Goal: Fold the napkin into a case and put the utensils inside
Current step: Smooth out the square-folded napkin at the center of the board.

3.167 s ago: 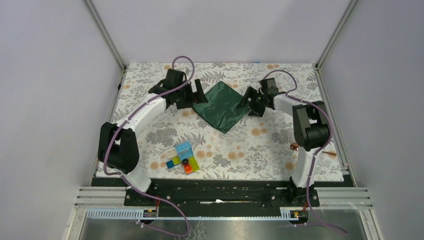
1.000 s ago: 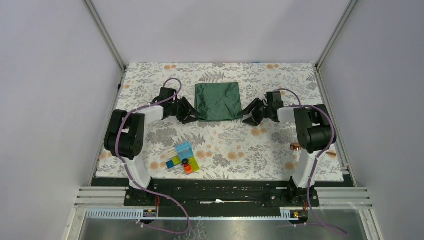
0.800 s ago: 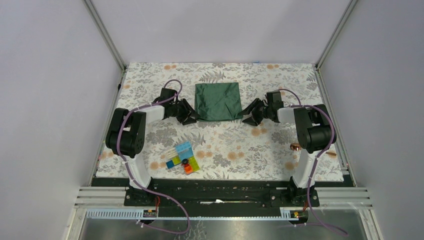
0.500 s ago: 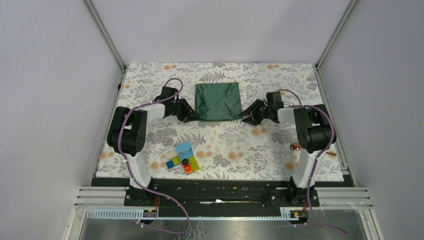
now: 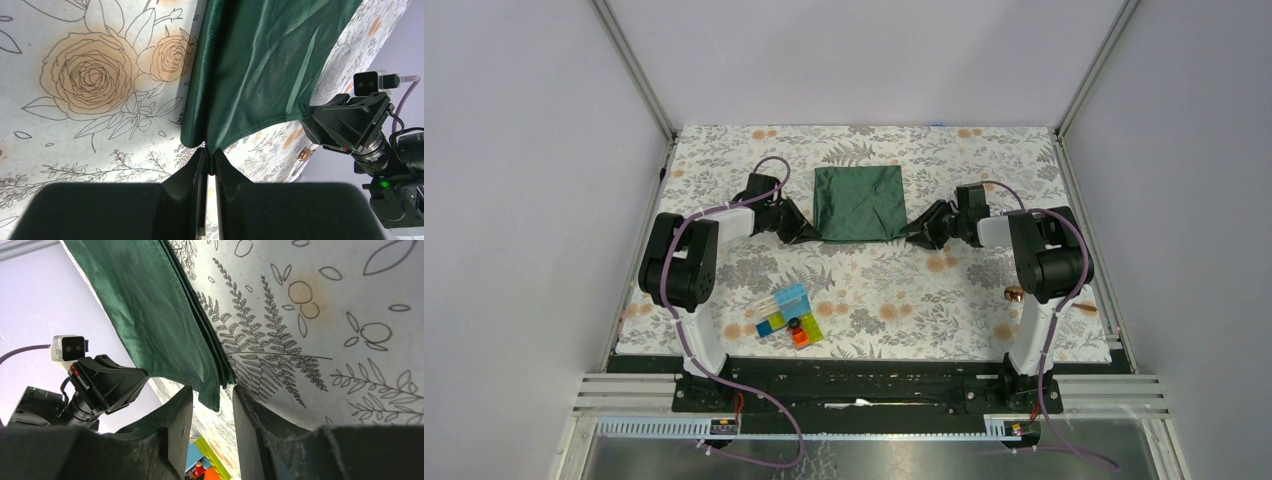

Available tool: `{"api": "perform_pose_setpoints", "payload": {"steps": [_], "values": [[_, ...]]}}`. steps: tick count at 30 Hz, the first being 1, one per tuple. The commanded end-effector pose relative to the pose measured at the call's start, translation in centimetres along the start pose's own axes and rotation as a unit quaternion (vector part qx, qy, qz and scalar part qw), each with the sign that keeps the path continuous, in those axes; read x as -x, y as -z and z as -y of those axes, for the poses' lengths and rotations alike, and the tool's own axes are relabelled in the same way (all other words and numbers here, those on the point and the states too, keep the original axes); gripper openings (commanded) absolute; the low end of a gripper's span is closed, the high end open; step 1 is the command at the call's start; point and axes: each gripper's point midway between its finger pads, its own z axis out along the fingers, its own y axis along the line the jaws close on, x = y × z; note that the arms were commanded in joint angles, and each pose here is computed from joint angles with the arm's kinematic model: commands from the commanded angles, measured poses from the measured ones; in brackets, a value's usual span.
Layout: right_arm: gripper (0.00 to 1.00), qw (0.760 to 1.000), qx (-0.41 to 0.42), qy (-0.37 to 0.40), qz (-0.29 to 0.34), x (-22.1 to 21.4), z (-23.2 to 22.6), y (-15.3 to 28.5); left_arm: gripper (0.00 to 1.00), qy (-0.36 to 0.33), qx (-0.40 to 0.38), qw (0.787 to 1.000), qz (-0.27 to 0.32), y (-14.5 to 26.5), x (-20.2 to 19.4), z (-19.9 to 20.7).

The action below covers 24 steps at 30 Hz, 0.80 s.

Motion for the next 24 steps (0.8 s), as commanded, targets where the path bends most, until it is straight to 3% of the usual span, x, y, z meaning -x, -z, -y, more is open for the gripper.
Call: {"api": "perform_pose_setpoints", "payload": {"steps": [1,4,10,24], "values": [[0.39,1.000,0.003,-0.001,-0.001,0.1,-0.3,-0.8,0.12,-0.016,-0.010,1.000,0.015,0.1,0.8,0.8],[0.34,1.000,0.001,-0.004,-0.001,0.0,-0.2,-0.9,0.08,-0.015,-0.007,1.000,0.016,0.2,0.9,0.5],[0.34,1.000,0.000,-0.008,-0.002,-0.2,0.1,-0.9,0.00,-0.007,-0.007,1.000,0.015,0.2,1.0,-0.1],[0.35,1.000,0.005,-0.010,-0.010,-1.0,-0.2,-1.6,0.00,-0.001,-0.021,1.000,0.009,0.1,0.8,-0.2]]}}
